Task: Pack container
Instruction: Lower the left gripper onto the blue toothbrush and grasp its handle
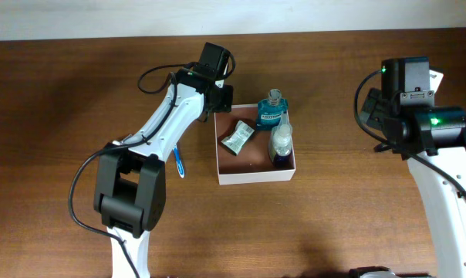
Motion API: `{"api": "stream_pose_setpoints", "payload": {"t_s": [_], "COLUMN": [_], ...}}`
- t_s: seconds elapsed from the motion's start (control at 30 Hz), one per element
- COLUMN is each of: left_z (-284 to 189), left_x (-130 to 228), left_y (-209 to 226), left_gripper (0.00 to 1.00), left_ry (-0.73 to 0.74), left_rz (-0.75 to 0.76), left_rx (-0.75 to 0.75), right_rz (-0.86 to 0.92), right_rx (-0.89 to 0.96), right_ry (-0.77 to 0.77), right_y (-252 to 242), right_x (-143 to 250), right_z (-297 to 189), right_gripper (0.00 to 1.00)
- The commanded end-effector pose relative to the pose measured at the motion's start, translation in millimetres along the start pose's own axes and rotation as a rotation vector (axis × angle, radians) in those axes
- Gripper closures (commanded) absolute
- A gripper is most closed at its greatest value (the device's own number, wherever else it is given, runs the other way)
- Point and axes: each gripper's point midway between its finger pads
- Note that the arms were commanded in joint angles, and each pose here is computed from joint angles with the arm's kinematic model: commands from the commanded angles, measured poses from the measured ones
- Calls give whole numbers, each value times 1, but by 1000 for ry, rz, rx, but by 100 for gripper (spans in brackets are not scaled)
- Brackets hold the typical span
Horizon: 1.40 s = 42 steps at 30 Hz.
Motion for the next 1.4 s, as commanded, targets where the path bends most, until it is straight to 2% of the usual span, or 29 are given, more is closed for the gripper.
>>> {"api": "stream_pose_setpoints", "payload": {"t_s": [0.0, 0.07, 0.13, 0.17, 0.27, 0.43, 0.67, 0.8, 0.83, 0.9, 1.1, 1.27, 1.37], "left_z": [-5, -21, -27, -30, -27, 9, 40, 39, 39, 38, 30, 11, 9], "left_x": [-16, -27, -23, -13, 22, 76, 117, 119, 119, 122, 130, 113, 113], "left_y": [38, 76, 91, 106, 126, 129, 119, 119, 118, 118, 114, 113, 105], "left_gripper": [93, 20, 13, 13, 4, 5, 10, 11, 17, 22, 20, 21, 21], "left_ry": [-49, -63, -40, 4, 149, 270, 311, 319, 320, 331, 370, 290, 291], "left_rz": [-12, -70, -113, -176, -276, -331, -332, -336, -341, -378, -382, -350, -328], "left_rx": [-152, -233, -230, -223, -175, -93, -44, -46, -47, -54, -56, -127, -126], "right_rz": [10, 10, 10, 10, 10, 10, 10, 10, 10, 10, 10, 10, 10], "right_rx": [14, 14, 14, 14, 14, 14, 14, 14, 14, 14, 14, 14, 14], "right_ry": [-15, -15, -15, -14, -14, -15, -15, -15, -15, -15, -15, -15, -15], "right_y": [-4, -4, -4, -4, -4, -4, -4, -4, -4, -4, -4, -4, -4], "right_x": [-5, -5, -5, -4, -4, -5, -4, -4, -4, -5, -5, -5, -4], "right_z": [-1, -1, -1, -1, -1, -1, -1, -1, -1, -1, -1, -1, -1], "right_gripper": [1, 1, 1, 2, 1, 1, 1, 1, 1, 1, 1, 1, 1]}}
Point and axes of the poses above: each gripper's point midway between its finger pads, its own z axis out along the fingers, its own y axis along the line the jaws close on, x = y × z, and after that the axes turned 1 degree about -z, right-handed
